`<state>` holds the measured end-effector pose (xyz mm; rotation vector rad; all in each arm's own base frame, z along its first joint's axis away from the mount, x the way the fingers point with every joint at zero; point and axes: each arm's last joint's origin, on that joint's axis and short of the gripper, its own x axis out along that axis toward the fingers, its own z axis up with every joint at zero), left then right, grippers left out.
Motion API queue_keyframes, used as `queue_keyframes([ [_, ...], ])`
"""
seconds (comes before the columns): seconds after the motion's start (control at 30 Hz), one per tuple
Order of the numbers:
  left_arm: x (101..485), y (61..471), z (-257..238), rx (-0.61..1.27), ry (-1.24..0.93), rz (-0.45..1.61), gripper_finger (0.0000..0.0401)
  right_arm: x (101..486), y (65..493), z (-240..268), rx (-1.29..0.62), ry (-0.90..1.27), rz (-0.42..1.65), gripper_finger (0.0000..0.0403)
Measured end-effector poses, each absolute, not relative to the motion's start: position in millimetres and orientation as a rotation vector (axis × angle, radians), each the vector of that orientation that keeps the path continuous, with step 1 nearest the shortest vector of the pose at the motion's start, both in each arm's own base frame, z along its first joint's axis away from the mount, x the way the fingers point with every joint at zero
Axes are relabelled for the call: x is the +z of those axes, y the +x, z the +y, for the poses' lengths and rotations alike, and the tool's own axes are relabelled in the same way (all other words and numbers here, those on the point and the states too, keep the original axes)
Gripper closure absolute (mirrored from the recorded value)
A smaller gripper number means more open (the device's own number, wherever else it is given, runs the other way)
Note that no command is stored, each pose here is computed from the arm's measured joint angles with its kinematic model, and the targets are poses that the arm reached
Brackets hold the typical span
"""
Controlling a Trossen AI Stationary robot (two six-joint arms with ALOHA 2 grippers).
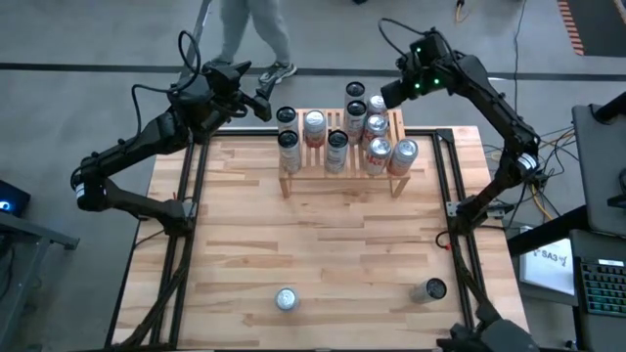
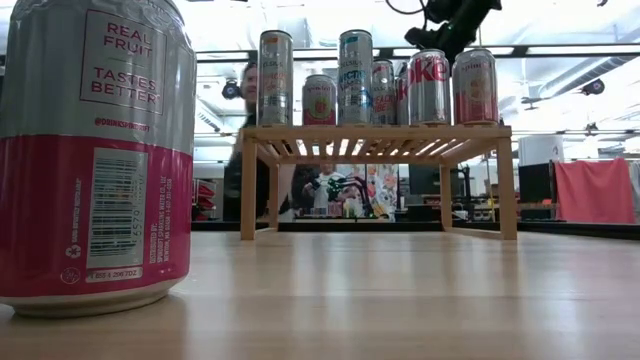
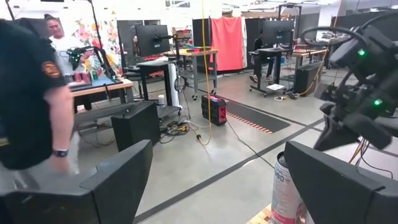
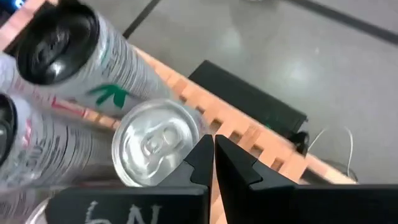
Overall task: Place canned beverage on shelf
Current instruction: Put the silver soda can on the shelf aligned with the other silver soda cans
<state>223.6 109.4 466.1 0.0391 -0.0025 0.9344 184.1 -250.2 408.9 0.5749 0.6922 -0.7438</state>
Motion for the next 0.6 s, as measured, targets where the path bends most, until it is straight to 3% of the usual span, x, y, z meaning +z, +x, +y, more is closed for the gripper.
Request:
queue_keyframes([
  [0.6, 466, 224, 109, 0.934, 0.039, 0.001, 0.0051, 401, 185, -232, -0.709, 0.671, 0.797, 0.0394],
])
